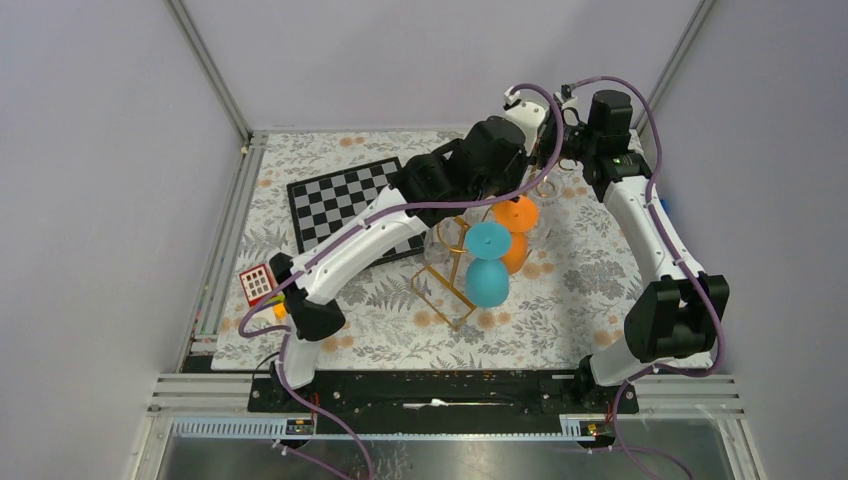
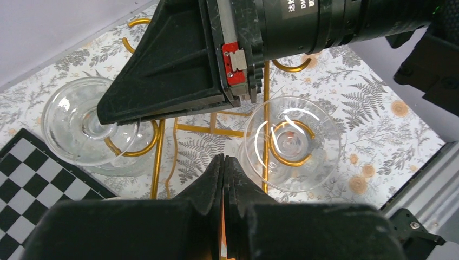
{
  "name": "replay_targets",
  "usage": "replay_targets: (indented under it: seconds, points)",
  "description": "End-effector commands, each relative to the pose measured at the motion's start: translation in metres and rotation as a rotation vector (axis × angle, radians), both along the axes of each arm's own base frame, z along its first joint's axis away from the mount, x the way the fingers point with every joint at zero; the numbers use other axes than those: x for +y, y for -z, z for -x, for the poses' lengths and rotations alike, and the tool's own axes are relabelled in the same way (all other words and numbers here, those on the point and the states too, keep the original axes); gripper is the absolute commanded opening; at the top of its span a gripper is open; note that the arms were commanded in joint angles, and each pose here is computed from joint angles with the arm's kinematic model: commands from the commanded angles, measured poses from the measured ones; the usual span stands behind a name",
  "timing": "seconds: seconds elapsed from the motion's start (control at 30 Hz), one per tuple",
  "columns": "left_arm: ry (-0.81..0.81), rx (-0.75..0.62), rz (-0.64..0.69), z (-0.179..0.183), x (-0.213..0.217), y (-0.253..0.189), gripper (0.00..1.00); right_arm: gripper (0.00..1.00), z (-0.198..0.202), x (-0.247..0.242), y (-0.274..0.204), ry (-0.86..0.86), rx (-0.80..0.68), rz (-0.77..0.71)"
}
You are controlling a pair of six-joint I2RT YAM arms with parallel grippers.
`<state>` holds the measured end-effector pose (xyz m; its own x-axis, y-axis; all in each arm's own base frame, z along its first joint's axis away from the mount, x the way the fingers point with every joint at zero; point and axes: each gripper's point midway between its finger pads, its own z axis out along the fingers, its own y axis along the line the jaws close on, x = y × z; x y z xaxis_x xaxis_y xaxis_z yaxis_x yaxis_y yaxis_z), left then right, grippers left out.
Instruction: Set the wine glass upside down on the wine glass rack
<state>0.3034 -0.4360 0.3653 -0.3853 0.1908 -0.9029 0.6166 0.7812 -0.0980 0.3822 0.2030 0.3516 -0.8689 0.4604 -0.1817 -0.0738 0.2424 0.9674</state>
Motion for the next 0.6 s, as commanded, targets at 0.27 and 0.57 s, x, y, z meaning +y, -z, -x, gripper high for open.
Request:
replay_targets:
  seconds: [0.27, 0.57]
  points:
    - [-0.010, -0.126, -0.082, -0.017, 0.007, -0.012, 0.00, 0.00, 0.005, -0.006, 0.011, 0.002, 0.039, 0.015]
    - [-0.039, -0.157, -0.152, -0.025, 0.015, -0.006, 0.00, 0.00, 0.006, -0.006, 0.013, 0.003, 0.041, 0.015]
